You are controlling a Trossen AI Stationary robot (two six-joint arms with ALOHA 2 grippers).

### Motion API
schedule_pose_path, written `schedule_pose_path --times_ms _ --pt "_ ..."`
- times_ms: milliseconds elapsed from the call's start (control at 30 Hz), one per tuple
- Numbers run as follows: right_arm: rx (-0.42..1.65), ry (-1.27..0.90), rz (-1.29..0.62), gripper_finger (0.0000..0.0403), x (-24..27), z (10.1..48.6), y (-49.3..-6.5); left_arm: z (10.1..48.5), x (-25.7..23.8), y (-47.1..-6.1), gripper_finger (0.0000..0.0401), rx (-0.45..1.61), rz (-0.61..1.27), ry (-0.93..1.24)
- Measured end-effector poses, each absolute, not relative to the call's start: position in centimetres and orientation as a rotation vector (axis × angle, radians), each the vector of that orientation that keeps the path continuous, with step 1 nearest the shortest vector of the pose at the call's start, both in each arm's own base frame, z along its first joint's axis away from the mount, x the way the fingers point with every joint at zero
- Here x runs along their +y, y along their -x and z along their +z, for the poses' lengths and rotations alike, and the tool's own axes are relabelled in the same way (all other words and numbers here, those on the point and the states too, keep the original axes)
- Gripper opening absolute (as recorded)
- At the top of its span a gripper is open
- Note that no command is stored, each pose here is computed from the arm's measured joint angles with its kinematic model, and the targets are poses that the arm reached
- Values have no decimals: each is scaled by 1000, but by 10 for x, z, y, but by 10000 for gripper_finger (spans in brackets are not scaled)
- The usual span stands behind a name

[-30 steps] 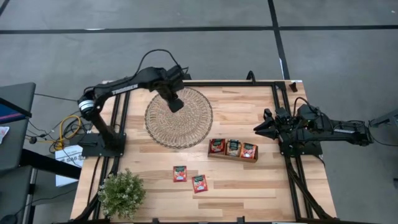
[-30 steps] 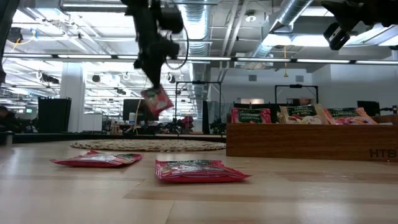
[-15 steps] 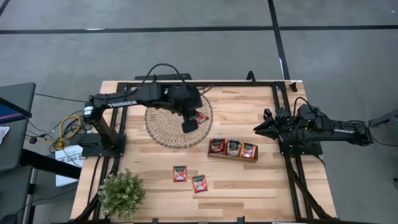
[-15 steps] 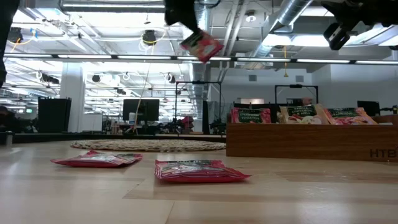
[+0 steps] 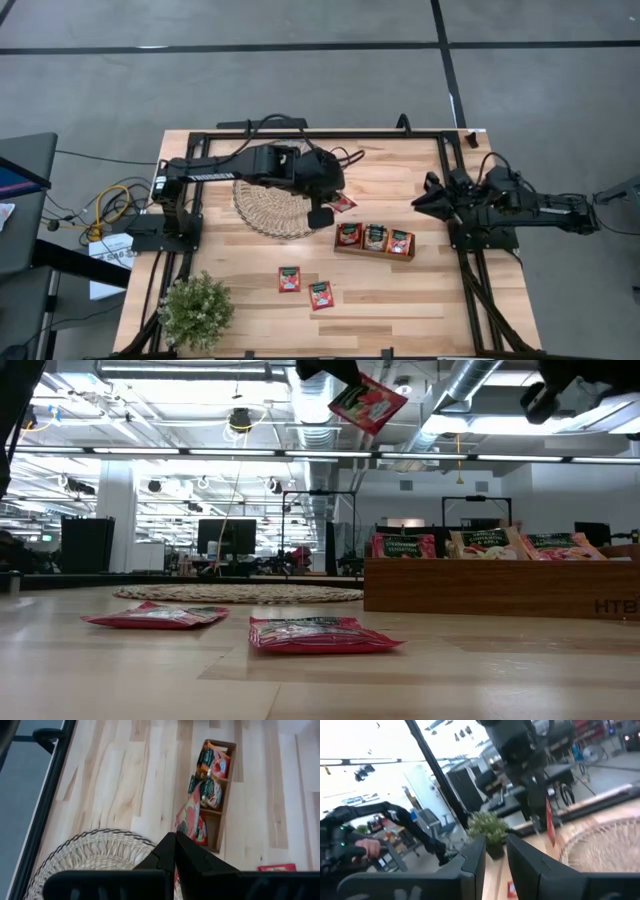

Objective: Pick & Place Tea
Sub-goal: Put the red tea bag into the left section of the wooden organizer

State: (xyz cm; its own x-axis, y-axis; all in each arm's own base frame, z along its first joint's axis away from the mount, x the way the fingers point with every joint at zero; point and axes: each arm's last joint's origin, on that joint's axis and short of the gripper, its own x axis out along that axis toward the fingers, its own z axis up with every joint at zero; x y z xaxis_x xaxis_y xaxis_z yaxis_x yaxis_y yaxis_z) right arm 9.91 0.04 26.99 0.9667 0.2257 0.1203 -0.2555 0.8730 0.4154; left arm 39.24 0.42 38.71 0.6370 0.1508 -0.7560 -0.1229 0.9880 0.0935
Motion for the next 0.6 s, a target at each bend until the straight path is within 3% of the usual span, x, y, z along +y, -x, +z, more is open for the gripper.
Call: schedule_pose_path --times_ms 433,600 --pt "-208 -406 281 69 1 283 -96 386 4 -392 0 877 154 -38" --pt "-217 -421 186 69 -2 282 -99 386 4 -392 0 877 153 -38"
